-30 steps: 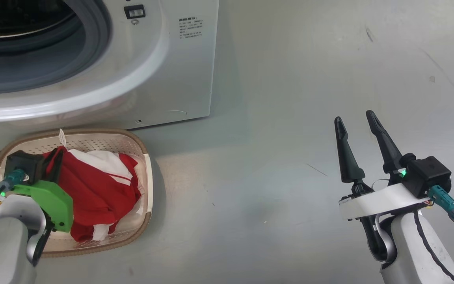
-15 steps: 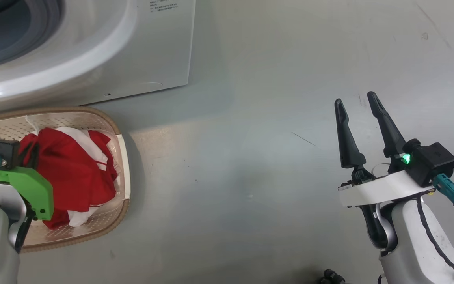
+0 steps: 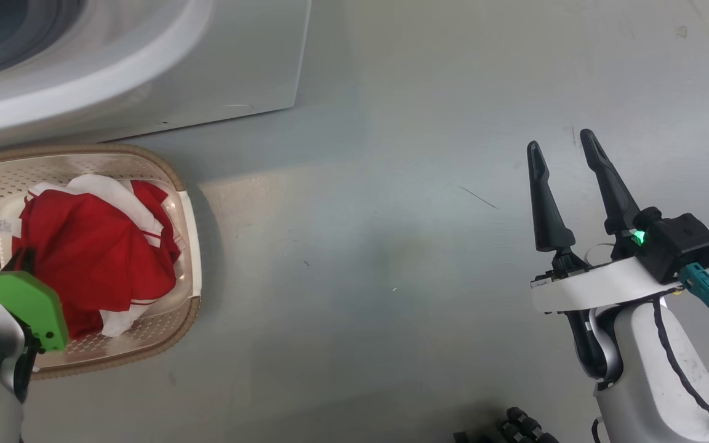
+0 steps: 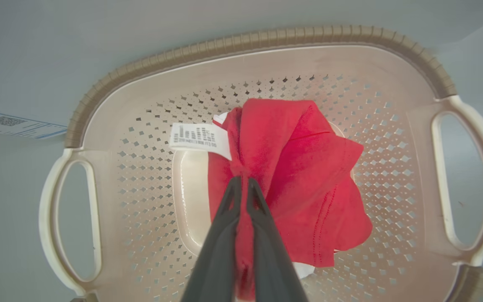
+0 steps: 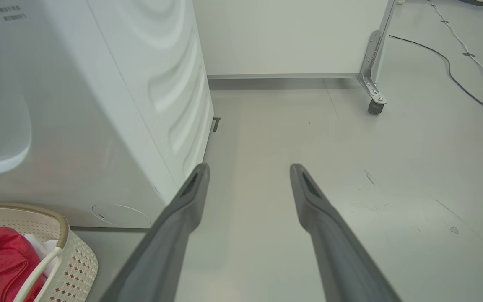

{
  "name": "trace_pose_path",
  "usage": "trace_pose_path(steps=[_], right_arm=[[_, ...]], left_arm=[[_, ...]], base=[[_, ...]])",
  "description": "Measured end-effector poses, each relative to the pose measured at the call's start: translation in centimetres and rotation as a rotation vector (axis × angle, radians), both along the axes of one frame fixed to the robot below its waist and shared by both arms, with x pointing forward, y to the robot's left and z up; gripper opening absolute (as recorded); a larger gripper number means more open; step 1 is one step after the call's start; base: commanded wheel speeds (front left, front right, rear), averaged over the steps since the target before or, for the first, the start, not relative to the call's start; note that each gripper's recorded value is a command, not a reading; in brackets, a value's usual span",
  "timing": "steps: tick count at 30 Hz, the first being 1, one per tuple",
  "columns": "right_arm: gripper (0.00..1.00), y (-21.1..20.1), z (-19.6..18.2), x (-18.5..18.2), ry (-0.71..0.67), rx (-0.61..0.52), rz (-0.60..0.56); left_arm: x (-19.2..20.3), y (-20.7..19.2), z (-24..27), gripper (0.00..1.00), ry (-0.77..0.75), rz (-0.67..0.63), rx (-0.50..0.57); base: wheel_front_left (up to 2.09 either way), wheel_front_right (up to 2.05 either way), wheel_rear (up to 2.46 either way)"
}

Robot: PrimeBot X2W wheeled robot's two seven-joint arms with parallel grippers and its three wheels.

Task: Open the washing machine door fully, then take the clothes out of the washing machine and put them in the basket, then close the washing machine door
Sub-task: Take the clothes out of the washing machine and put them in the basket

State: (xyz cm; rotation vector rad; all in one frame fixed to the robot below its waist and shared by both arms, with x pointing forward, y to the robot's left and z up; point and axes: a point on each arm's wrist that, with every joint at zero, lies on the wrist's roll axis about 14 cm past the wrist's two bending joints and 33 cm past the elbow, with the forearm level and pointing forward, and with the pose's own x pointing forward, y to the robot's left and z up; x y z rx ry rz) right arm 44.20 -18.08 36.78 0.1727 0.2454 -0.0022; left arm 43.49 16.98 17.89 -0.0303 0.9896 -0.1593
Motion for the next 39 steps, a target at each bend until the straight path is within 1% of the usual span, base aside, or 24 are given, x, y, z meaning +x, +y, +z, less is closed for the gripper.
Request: trace_pose_path(steps=[8,14,16,17,18,19,20,24,31,35,39], right_arm=[[1.00,0.4,-0.1,0.5,-0.005,0.000,0.014],[1.00,0.7,-0.4,0.6,0.000,0.003,0.022],[1.00,0.8,-0.4,0.6,0.000,0.003,0.024],[1.00,0.8,-0.4,0.6,0.000,0.003,0.025],[1.00,0.8,-0.4,0.7,0.000,0.003,0.026],[1.00,0.8,-0.4,0.7,-0.001,0.003,0.027],[1.00,0.9,-0.3,0.7,-0.003,0.004,0.027],[1.00,0.9,0.1,0.8,-0.013,0.003,0.027],[1.00,1.3,1.3,0.9,-0.042,0.007,0.038],[1.00,1.7,2.6,1.1,-0.074,0.015,0.052],[1.00,1.9,3.7,1.3,-0.101,0.020,0.058]], left_arm=[[-0.8,0.4,-0.6,0.00,0.027,0.044,-0.003],[-0.7,0.6,-0.8,0.00,0.026,0.055,0.001],[-0.7,0.6,-0.8,0.11,0.026,0.054,0.001],[-0.7,0.6,-0.8,0.11,0.025,0.053,0.001],[-0.8,0.6,-0.8,0.24,0.030,0.054,0.003],[-1.0,0.7,-0.9,0.44,0.036,0.055,0.006],[-1.2,0.8,-1.0,1.00,0.043,0.056,0.008],[-1.8,0.5,-0.8,1.00,0.050,0.063,0.004],[-1.8,0.2,0.7,1.00,0.003,0.066,-0.001],[-0.9,-0.7,2.9,1.00,-0.089,0.067,-0.031],[-0.2,-1.1,5.0,1.00,-0.167,0.059,-0.039]], base=[[0.00,0.00,0.00],[0.00,0.00,0.00],[0.00,0.00,0.00],[0.00,0.00,0.00],[0.00,0.00,0.00],[0.00,0.00,0.00],[0.00,0.00,0.00],[0.00,0.00,0.00],[0.00,0.00,0.00],[0.00,0.00,0.00],[0.00,0.00,0.00]])
